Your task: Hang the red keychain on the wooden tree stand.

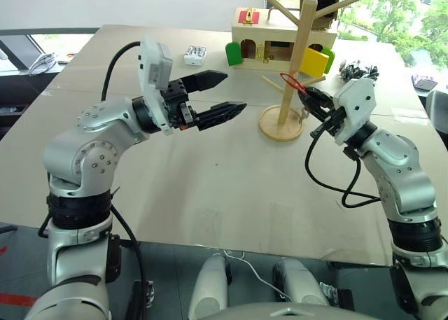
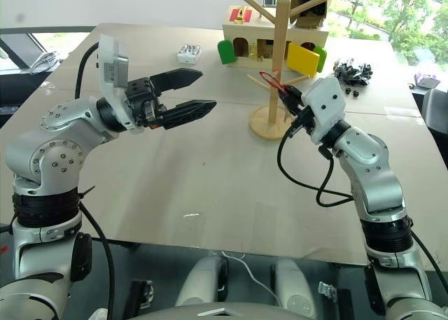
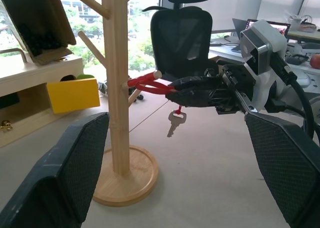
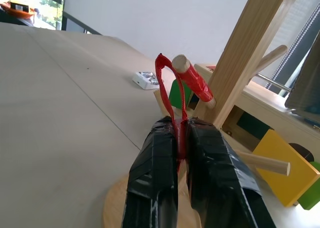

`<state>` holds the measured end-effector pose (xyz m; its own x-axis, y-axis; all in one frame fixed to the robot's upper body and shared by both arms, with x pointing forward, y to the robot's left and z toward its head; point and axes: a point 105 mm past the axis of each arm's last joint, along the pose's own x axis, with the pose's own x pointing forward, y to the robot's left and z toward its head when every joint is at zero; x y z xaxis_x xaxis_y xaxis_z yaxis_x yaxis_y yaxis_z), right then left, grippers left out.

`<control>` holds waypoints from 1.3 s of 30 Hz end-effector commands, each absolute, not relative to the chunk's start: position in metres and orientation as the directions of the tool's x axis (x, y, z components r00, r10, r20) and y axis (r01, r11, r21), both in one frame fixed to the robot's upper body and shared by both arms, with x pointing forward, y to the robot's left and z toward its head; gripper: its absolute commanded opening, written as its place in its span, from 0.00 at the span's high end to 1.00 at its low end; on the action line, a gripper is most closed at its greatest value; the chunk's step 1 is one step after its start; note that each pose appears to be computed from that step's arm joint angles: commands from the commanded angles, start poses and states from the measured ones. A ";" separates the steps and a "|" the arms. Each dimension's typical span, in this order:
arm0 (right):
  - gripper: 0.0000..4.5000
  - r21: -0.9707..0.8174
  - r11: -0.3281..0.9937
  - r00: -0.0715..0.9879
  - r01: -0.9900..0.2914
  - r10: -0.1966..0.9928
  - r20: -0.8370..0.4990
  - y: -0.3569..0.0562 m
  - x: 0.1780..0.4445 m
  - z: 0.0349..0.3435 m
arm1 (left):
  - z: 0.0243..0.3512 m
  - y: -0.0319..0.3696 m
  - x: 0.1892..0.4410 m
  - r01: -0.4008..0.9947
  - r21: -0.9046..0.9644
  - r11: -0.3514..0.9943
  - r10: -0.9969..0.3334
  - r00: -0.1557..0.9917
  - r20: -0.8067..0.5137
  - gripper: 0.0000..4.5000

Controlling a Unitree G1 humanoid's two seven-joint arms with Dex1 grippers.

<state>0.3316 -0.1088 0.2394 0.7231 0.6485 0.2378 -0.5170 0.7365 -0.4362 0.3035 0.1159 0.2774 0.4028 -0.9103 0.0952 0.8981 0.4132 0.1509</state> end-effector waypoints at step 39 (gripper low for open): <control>0.96 -0.472 0.745 0.737 -0.471 0.627 0.253 -0.117 0.329 0.242 | 0.286 0.111 0.297 0.887 0.219 0.407 -0.913 0.391 0.114 0.00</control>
<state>0.3302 -0.1167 0.2376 0.7396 0.6296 0.2381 -0.4848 0.7436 -0.4604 0.3045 0.1154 0.2772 0.4123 -0.9059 0.0968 0.8913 0.4231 0.1628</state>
